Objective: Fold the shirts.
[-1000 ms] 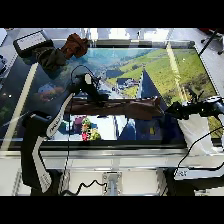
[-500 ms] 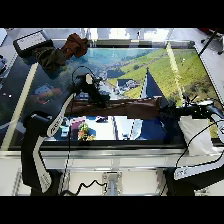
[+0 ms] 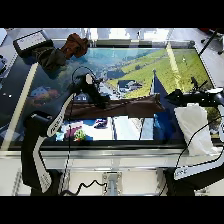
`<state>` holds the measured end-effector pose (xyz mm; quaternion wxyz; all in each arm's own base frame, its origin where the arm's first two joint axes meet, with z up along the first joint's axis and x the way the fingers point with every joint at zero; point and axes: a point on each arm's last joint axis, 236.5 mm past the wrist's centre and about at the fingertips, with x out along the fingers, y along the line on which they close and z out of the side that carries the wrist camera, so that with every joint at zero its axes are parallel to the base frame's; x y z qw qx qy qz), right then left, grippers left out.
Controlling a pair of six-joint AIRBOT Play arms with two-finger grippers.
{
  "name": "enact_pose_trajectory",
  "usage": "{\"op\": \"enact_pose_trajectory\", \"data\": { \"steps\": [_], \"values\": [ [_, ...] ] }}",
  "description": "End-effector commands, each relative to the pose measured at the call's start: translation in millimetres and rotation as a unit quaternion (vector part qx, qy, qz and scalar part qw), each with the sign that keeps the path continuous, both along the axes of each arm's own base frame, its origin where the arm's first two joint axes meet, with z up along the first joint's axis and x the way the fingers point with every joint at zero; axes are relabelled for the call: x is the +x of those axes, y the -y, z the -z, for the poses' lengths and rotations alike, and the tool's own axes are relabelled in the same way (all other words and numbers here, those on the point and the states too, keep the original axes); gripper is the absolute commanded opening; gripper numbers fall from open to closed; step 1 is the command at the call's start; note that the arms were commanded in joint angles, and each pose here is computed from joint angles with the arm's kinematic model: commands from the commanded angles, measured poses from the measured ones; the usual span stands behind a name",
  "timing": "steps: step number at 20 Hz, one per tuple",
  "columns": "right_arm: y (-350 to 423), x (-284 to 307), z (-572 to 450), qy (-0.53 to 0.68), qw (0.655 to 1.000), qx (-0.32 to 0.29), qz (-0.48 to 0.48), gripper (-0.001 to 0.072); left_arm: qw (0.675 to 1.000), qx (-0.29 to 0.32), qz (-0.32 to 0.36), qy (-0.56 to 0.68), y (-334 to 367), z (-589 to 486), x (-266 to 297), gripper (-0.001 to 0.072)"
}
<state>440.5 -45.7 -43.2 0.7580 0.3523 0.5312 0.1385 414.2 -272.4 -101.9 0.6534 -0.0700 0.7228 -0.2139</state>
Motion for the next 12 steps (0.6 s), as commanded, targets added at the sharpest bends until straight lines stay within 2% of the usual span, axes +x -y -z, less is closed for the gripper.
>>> {"op": "enact_pose_trajectory", "data": {
  "steps": [1, 3, 4, 9, 12],
  "values": [
    [32, 19, -9, 0.014, 0.997, -0.069, 0.021, 0.0437, 1.000, 0.001, 0.004, -0.007, -1, -1, -4, 0.0011],
    [39, 13, 11, -0.013, 0.997, -0.078, 0.022, 0.0436, 1.000, -0.002, 0.004, -0.010, 1, -2, -5, 0.0011],
    [33, 7, 23, -0.033, 0.997, -0.064, 0.012, 0.0436, 1.000, -0.008, 0.003, -0.012, 3, -3, -6, 0.0010],
    [-10, 5, 50, -0.067, 0.995, 0.073, -0.004, 0.0437, 0.999, -0.028, -0.003, -0.020, 12, -7, -8, 0.0010],
    [-17, 6, 58, -0.080, 0.992, 0.093, -0.019, 0.0437, 0.999, -0.031, -0.004, -0.021, 13, -8, -8, 0.0010]
  ]
}}
